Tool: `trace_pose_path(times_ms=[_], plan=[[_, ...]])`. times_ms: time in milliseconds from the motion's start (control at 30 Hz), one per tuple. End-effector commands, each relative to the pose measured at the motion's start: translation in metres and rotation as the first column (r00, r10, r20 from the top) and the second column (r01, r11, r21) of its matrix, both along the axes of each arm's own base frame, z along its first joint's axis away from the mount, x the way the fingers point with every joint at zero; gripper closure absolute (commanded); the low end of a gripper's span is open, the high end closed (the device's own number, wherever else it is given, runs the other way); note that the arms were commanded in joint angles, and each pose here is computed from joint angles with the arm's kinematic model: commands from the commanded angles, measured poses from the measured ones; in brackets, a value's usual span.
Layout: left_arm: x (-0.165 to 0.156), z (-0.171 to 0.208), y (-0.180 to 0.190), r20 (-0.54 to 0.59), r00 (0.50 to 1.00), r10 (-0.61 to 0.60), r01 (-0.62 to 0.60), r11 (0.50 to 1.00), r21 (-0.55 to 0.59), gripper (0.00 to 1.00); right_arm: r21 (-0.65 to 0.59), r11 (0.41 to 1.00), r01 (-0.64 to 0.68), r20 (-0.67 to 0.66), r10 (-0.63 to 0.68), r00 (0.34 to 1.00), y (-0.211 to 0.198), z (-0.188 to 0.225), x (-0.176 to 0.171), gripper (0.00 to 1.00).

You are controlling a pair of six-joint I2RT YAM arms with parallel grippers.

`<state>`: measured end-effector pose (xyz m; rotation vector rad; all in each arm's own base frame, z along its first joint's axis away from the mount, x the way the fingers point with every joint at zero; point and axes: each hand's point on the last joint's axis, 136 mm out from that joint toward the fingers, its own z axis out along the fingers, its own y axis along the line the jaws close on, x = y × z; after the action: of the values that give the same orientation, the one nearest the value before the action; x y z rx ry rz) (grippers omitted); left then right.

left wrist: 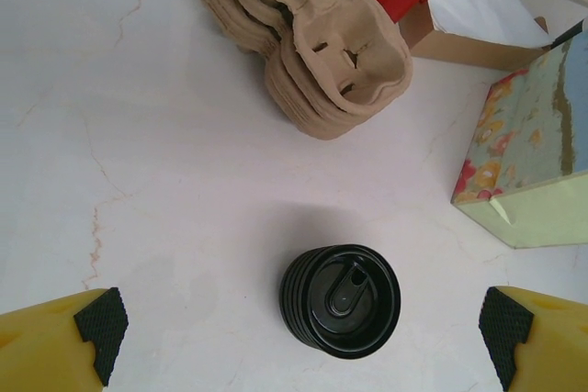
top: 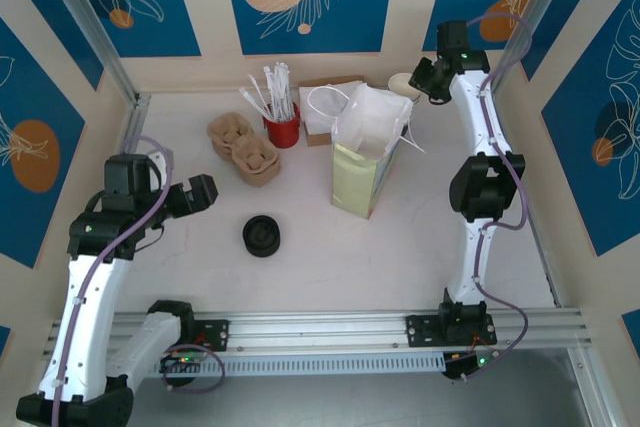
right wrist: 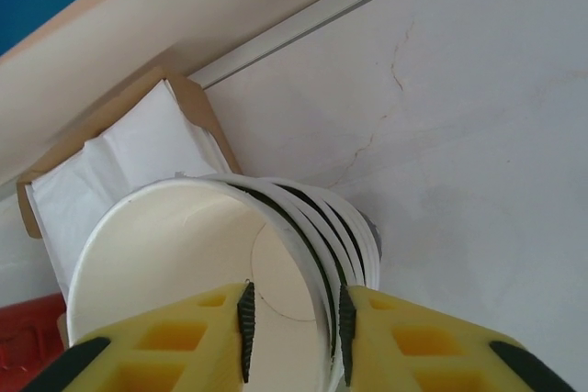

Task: Pack the takeout coffee

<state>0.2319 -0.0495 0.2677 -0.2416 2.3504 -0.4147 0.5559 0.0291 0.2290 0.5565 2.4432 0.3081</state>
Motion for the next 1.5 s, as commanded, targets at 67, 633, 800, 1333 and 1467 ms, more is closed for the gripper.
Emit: trace_pose_path(times_ms=[67,633,800,1333,1467], plan=[[0.004,-0.002,0.005,0.006,1.000,0.029,-0.029,0.999,0.016,0.01,-0.020,1.000,-0.015,0.015,0.016,1.000,0.001,0.002,0.006,0.74],[0.012,-0.002,0.003,-0.017,0.999,0.028,-0.028,1.000,0.004,0.01,-0.036,0.998,-0.056,0.085,0.059,0.995,0.009,0.047,-0.001,0.99],[0.013,0.001,0.001,-0.015,1.000,0.025,-0.025,1.000,-0.004,0.01,-0.061,0.996,-0.062,0.173,0.072,0.982,0.008,0.095,-0.014,0.99],[0.010,0.012,-0.003,0.003,1.000,0.012,-0.012,0.999,-0.033,0.00,-0.037,0.997,0.067,0.355,-0.050,0.933,-0.037,0.212,-0.140,1.00],[0.009,0.006,-0.009,-0.006,1.000,-0.003,0.003,0.998,-0.066,0.01,-0.007,0.987,0.162,0.306,-0.152,0.940,-0.060,0.185,-0.192,1.00]])
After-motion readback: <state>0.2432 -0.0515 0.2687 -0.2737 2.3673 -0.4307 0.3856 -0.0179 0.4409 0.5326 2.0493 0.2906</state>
